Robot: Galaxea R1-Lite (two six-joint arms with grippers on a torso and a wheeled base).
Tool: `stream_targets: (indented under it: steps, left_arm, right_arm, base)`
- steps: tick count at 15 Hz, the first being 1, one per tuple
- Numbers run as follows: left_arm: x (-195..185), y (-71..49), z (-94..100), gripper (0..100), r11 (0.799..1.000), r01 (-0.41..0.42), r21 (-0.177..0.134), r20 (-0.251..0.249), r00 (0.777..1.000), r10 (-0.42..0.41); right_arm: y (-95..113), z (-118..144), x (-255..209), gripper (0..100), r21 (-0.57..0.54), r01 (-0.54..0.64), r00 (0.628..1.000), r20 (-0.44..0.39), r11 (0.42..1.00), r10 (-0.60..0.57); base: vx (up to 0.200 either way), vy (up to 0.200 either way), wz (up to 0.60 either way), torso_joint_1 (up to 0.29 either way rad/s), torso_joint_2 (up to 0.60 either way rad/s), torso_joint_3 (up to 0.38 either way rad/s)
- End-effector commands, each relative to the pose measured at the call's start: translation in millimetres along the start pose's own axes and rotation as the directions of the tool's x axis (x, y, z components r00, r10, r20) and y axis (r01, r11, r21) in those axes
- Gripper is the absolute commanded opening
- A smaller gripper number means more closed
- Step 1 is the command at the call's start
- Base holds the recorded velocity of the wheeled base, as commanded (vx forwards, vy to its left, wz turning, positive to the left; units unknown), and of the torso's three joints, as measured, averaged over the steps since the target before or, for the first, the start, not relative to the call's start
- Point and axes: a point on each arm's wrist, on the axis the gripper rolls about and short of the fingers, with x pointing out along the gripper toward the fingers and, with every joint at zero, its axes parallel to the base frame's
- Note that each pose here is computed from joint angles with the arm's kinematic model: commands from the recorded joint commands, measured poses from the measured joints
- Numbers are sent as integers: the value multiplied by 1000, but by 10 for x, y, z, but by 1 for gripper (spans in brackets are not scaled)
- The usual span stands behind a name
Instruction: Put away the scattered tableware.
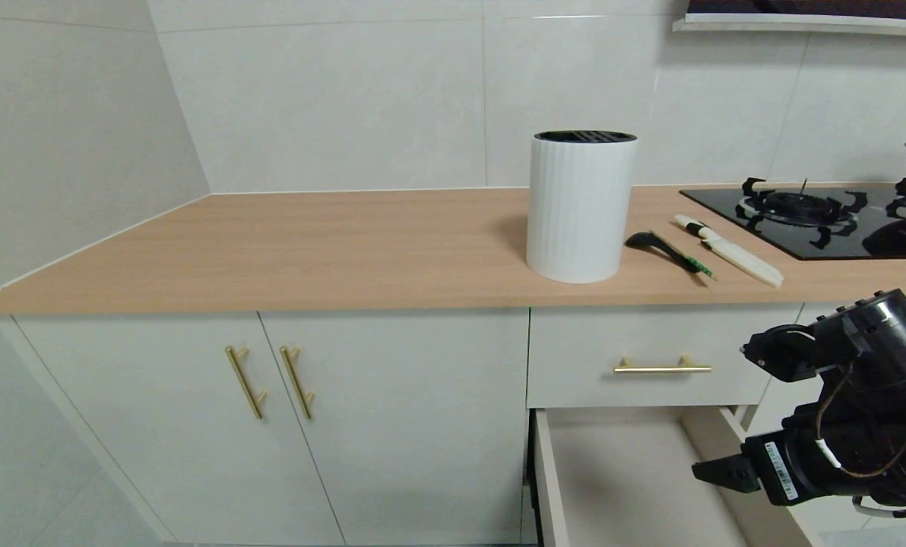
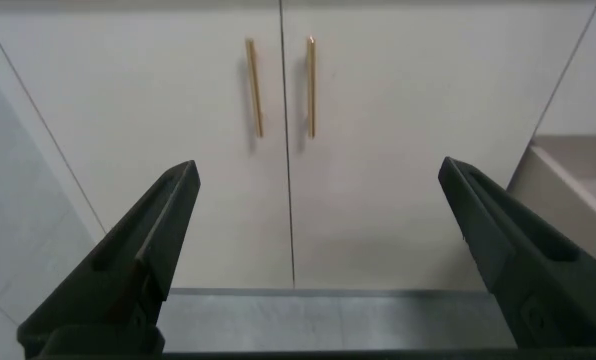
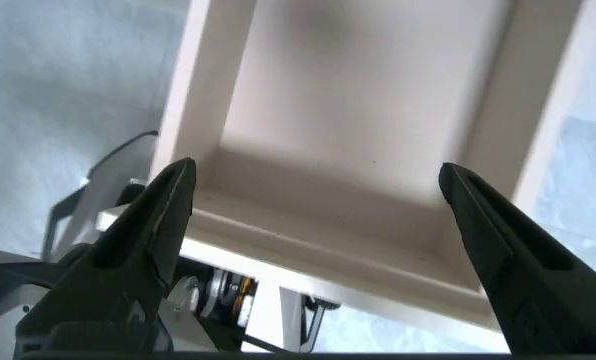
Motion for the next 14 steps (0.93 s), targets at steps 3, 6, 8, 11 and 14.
stream_targets:
  steps: [3,6,8,11,14]
  left_arm:
    - [0,0,0,100,1000,-1,0,1,1000,1]
    - [0,0,0,100,1000,-1,0,1,1000,1]
    - [0,0,0,100,1000,-1,0,1,1000,1]
    - [0,0,0,100,1000,-1,0,1,1000,1]
    - [0,0,0,100,1000,-1,0,1,1000,1]
  right_arm:
    - [-1,-3,-30,100,-2,-1,1000,10,1000,1]
    - [14,118,-166,100,-8,-19,989,143,1000,20]
    - [-7,480,-287,100,-6,13,943,331,1000,-10]
    - [-78,919,-380,100,39,46,910,411,998,-58]
    - [-140,997,-293,100,60,56,912,404,997,-76]
  base:
    - [0,0,0,183,-463,-279]
    - [0,0,0,188,-461,-276]
    - [0,0,0,85,-193,-115]
    - [0,0,0,11,-22,-15]
    - [0,0,0,0,0,0]
